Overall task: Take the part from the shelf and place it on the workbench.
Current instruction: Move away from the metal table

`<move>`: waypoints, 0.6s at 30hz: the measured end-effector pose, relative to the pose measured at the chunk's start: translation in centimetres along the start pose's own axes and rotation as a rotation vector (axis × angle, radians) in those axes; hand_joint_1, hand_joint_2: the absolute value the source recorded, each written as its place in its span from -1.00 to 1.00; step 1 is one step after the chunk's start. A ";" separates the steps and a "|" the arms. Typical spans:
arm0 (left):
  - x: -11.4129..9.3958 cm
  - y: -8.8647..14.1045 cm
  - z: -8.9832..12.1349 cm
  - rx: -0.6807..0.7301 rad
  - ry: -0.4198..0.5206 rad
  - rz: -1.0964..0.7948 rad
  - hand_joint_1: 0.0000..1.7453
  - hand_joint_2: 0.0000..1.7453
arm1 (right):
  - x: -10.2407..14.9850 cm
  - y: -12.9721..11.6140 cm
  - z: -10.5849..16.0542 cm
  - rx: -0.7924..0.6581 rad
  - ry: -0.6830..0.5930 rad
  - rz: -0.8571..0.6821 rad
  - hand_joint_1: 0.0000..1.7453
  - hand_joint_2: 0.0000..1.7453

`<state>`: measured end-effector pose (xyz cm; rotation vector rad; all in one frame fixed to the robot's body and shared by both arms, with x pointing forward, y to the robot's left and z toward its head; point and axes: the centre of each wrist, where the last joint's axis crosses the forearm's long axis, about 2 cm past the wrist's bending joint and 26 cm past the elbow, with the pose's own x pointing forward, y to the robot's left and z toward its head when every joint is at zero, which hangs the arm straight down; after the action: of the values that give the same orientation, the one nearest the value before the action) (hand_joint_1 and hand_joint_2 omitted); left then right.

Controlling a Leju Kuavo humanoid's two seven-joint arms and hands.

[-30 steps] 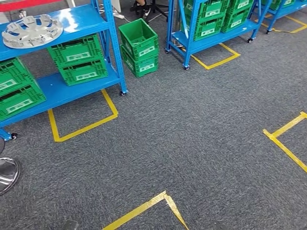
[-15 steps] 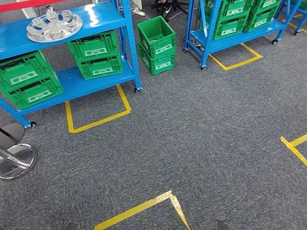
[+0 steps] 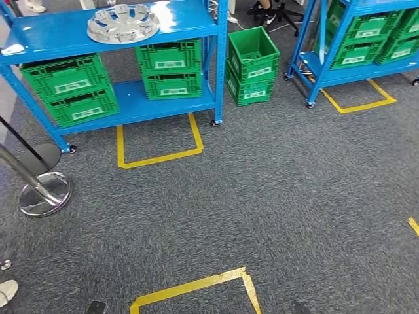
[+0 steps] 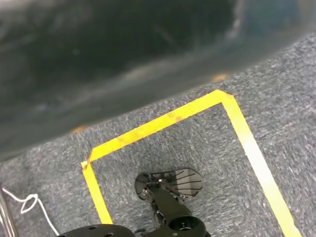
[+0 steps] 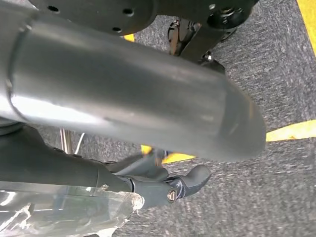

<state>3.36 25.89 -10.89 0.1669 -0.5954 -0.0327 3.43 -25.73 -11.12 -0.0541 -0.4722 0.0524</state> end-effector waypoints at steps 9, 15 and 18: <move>-0.2 0.1 0.1 0.000 0.004 -0.005 -1.00 -1.00 | 0.1 0.0 0.0 0.001 -0.002 0.001 -1.00 -1.00; -0.1 0.0 0.1 0.002 0.005 -0.001 -1.00 -1.00 | 0.0 0.0 0.0 0.003 -0.003 -0.012 -1.00 -1.00; 0.0 0.0 0.0 0.009 0.006 0.003 -1.00 -1.00 | 0.2 0.0 -0.1 0.005 -0.006 -0.030 -1.00 -1.00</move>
<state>3.31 25.86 -10.88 0.1743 -0.5896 -0.0265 3.61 -25.67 -11.10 -0.0418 -0.4785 0.0248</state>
